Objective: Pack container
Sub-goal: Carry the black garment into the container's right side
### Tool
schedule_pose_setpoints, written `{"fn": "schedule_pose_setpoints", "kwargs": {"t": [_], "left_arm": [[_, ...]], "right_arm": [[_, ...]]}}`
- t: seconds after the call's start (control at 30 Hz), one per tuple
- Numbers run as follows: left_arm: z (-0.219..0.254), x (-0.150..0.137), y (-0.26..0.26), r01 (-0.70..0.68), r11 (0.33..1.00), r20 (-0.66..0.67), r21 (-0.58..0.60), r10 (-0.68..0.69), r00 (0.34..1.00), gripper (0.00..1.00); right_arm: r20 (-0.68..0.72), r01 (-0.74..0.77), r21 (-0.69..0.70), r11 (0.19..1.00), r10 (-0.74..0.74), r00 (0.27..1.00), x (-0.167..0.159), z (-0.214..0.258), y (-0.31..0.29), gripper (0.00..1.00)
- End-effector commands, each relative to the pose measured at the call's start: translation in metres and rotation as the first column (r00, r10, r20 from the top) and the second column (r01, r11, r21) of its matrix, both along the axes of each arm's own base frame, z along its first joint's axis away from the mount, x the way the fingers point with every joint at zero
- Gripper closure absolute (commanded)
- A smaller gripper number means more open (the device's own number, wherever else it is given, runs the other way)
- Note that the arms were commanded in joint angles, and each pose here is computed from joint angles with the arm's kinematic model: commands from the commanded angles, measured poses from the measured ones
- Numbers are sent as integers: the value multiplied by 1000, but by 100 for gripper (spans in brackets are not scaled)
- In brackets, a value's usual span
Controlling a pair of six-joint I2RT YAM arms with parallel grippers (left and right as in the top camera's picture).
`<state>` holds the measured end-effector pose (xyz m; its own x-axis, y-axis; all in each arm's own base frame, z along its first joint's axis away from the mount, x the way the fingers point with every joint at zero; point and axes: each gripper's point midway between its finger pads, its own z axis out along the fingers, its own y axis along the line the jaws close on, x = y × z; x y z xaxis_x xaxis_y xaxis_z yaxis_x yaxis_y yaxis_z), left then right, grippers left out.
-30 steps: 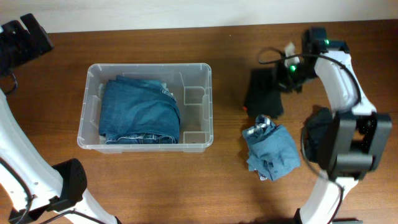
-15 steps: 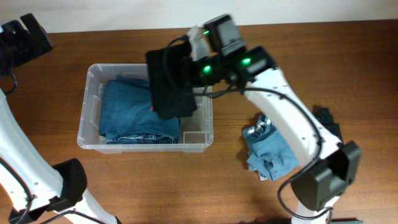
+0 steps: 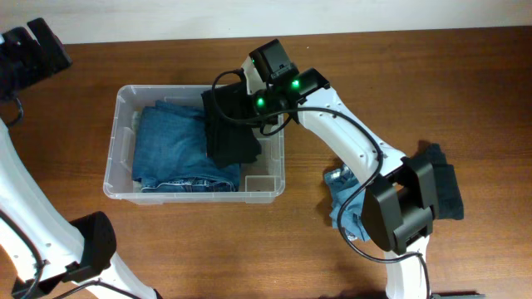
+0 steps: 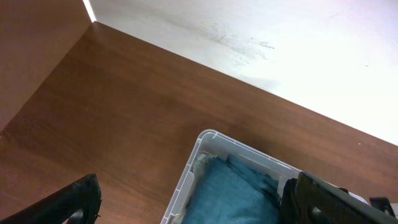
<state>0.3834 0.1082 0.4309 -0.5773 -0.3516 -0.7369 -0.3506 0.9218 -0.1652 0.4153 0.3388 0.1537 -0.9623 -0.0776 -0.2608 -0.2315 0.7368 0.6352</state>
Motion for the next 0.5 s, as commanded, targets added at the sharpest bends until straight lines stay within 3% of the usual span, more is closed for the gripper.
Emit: {"fn": "schedule_pose_setpoints", "kwargs": {"t": [0.0, 0.13, 0.4, 0.47], "left_arm": [[0, 0, 1, 1, 1000, 1, 5, -1, 1000, 0], [0, 0, 1, 1, 1000, 1, 5, -1, 1000, 1], [0, 0, 1, 1, 1000, 1, 5, -1, 1000, 1], [0, 0, 1, 1, 1000, 1, 5, -1, 1000, 1]], "right_arm": [[-22, 16, -39, 999, -17, 1000, 3, -19, -5, 84], [-64, 20, -78, 997, -25, 998, -3, -41, -10, 84], [-19, 26, -192, 981, -31, 999, 0, -56, -28, 78], [-8, 6, -191, 982, -8, 1000, 0, -55, -27, 68]]}}
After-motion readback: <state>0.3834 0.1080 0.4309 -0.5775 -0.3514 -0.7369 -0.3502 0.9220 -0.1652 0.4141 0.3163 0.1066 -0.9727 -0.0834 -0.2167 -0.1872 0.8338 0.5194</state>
